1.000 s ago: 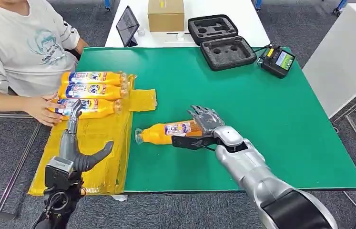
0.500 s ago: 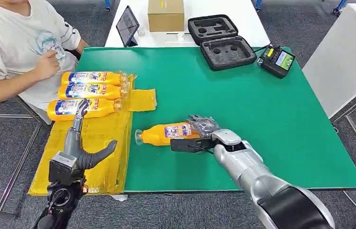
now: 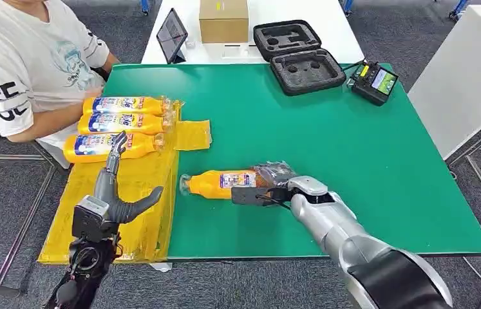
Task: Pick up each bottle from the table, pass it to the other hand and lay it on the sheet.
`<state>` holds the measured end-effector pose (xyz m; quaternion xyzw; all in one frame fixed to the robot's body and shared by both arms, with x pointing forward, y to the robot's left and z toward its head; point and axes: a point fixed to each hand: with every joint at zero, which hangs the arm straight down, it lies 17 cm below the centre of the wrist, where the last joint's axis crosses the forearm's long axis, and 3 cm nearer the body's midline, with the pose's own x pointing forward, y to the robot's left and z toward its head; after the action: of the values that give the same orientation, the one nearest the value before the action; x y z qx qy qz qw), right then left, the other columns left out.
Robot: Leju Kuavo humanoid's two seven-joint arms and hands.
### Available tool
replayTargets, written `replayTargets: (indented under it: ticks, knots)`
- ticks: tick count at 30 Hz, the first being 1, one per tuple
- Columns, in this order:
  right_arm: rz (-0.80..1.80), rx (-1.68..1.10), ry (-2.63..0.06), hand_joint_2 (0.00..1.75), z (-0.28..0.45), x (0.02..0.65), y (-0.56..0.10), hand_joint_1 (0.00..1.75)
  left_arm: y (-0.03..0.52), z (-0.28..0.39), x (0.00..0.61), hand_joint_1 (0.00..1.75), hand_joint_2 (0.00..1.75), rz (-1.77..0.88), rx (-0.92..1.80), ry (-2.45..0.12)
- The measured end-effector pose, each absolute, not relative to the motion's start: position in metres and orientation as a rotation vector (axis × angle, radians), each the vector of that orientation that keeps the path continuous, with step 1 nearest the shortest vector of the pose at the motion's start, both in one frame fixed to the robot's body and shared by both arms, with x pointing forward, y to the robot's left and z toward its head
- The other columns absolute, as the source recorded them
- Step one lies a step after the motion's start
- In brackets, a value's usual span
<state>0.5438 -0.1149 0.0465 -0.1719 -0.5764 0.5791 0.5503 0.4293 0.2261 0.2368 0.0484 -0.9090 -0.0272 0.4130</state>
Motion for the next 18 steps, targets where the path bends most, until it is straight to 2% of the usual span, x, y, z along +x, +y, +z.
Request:
replayTargets:
  ticks: [4, 8, 13, 18]
  knots:
    - [1.359, -0.391, -1.395, 1.75, 0.050, 0.543, -0.111, 1.75, 0.226, 0.235, 0.430, 0.00, 1.75, -0.067, 0.115, -2.281]
    - [1.250, -0.298, -1.564, 1.75, 0.070, 0.539, -0.096, 1.75, 0.231, 0.230, 0.431, 0.00, 1.75, -0.028, 0.068, -2.259]
    - [0.879, -0.253, -1.927, 1.75, 0.145, 0.545, -0.099, 1.75, 0.260, 0.218, 0.425, 0.00, 1.75, 0.099, 0.087, -2.219]
    - [0.535, -0.306, -2.085, 1.75, 0.187, 0.536, -0.128, 1.75, 0.303, 0.222, 0.409, 0.00, 1.75, 0.241, 0.180, -2.222]
